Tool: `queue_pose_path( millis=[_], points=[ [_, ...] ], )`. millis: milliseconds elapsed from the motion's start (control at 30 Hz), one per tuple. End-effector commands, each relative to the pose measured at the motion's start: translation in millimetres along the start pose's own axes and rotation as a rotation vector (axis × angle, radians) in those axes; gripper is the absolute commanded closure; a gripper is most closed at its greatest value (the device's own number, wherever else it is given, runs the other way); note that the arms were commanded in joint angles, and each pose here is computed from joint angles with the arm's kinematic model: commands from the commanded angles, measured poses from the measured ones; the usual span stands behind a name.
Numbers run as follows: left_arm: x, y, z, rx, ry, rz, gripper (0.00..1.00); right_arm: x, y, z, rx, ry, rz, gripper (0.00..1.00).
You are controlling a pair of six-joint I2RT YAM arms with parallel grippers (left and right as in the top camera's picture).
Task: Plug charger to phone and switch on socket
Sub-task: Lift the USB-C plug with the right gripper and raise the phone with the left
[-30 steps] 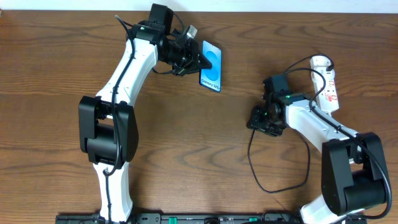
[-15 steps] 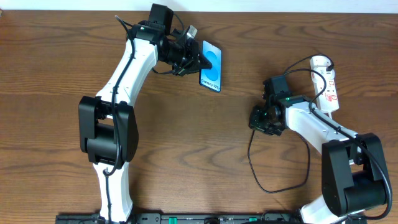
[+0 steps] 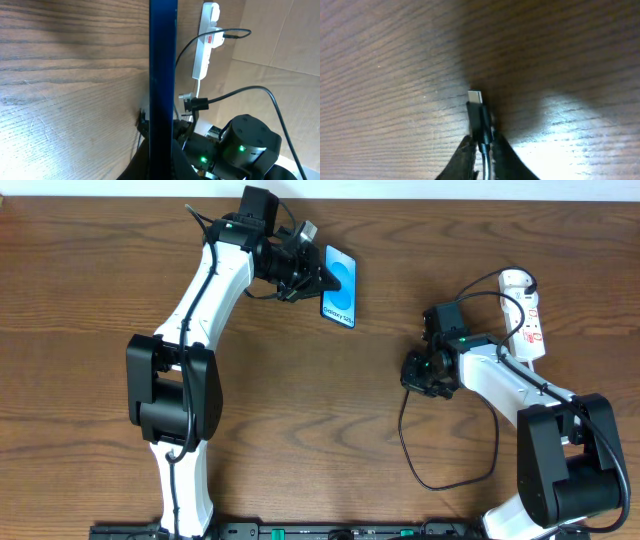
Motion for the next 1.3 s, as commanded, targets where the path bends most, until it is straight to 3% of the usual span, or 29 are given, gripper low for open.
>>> queue_pose_path(
  millis=[0, 67, 300, 533, 833, 1000, 1267],
  points=[
    [2.4, 11.0, -12.9, 0.026, -0.043, -0.016, 0.93, 7.4, -9.5, -6.8, 0.027, -0.009, 0.038, 0.95],
    [2.3, 11.0, -12.9, 0.027, -0.043, -0.017, 0.93, 7.3, -9.4, -7.0, 0.026, -0.011, 0.038, 0.99],
    [-5.3, 12.1, -23.2, 0.116, -0.033, -0.034, 0.93, 2.0, -2.7, 1.7, -0.084, 0.017, 0.082, 0.99],
    [-22.0, 29.4, -73.7, 0.514, -0.220, 0.022, 0.93, -12.9, 32.1, 26.8, -0.487, 0.202, 0.172, 0.99],
    [-36.1, 59.4, -124.7, 0.642, -0.376, -0.022, 0.93, -20.4, 93.0, 33.5, -0.959, 0.362, 0.166, 0.99],
    [-29.1, 71.8, -153.6, 0.701, -0.467, -0.071, 0.93, -17.5, 122.2, 38.3, -1.043, 0.445, 0.098, 0.99],
    [-27.8, 69.6, -160.0, 0.717, -0.457, -0.088, 0.93, -2.4, 178.3, 45.7, -1.069, 0.510, -0.044, 0.99]
  ],
)
Point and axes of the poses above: each gripper's point midway between its finger pads, its own y axis back along the fingers, its own z axis along the line the jaws close on, x = y × z, the point moved 9 cm from there along y, back along the fingers, and after that the axes turned 6 degrees about -y, right-handed, at the moved point
